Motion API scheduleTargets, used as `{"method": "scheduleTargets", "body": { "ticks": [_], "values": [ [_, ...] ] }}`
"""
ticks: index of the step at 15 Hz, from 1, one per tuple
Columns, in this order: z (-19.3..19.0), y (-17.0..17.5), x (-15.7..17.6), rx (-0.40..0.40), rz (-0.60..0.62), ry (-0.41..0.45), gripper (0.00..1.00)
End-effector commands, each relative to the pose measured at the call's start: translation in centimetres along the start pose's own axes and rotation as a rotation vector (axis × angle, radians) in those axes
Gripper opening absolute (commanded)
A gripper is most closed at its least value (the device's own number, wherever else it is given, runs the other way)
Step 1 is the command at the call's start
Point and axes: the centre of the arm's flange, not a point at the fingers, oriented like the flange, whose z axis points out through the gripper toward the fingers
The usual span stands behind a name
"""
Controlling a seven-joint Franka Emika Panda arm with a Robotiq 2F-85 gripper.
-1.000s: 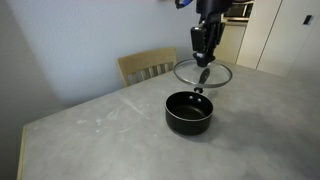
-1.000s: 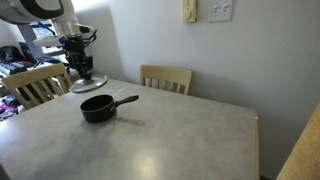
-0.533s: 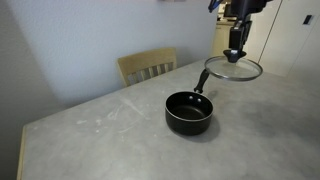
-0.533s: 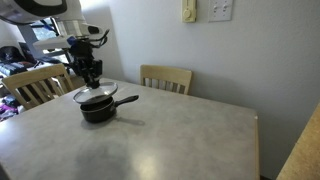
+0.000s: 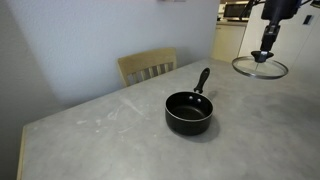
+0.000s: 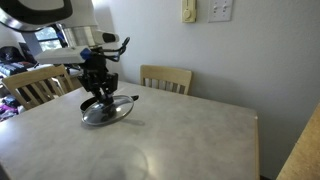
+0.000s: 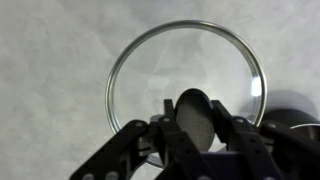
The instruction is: Remove the glass lid from the pot and place it on the table
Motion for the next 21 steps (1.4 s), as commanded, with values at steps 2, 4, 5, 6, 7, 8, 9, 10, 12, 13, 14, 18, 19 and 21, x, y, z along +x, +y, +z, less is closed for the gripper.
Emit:
{"method": "scheduleTargets", "body": {
  "ticks": [2,4,5,6,7,8,9,10,12,13,14,18,19,21],
  "values": [
    [2.4,3.5,-3.5,-0.003,-0.007,0.032,0.15],
    [4.1,4.5,-4.1,0.003,-0.005,0.040,0.15],
    [5.0,4.8,-4.2,0.006,-0.005,0.046,0.15],
    [6.0,5.1,-4.2,0.007,-0.004,0.055,0.15],
    [6.9,5.3,-4.1,0.008,-0.003,0.065,0.15],
    [8.0,5.6,-3.9,0.008,0.000,0.073,0.15],
    [8.9,5.7,-3.7,0.002,0.004,0.080,0.15],
    [9.9,5.9,-3.3,-0.001,0.011,0.088,0.15],
    [11.7,6.2,-2.6,-0.005,0.021,0.093,0.15],
    [12.4,6.3,-2.2,-0.006,0.024,0.094,0.15],
    [13.0,6.3,-1.8,-0.006,0.022,0.093,0.15],
    [14.6,5.9,-0.5,-0.003,-0.001,0.085,0.15],
    [14.8,5.9,-0.2,-0.002,-0.007,0.084,0.15],
    [15.2,5.7,0.4,0.002,-0.015,0.083,0.15]
  ]
}}
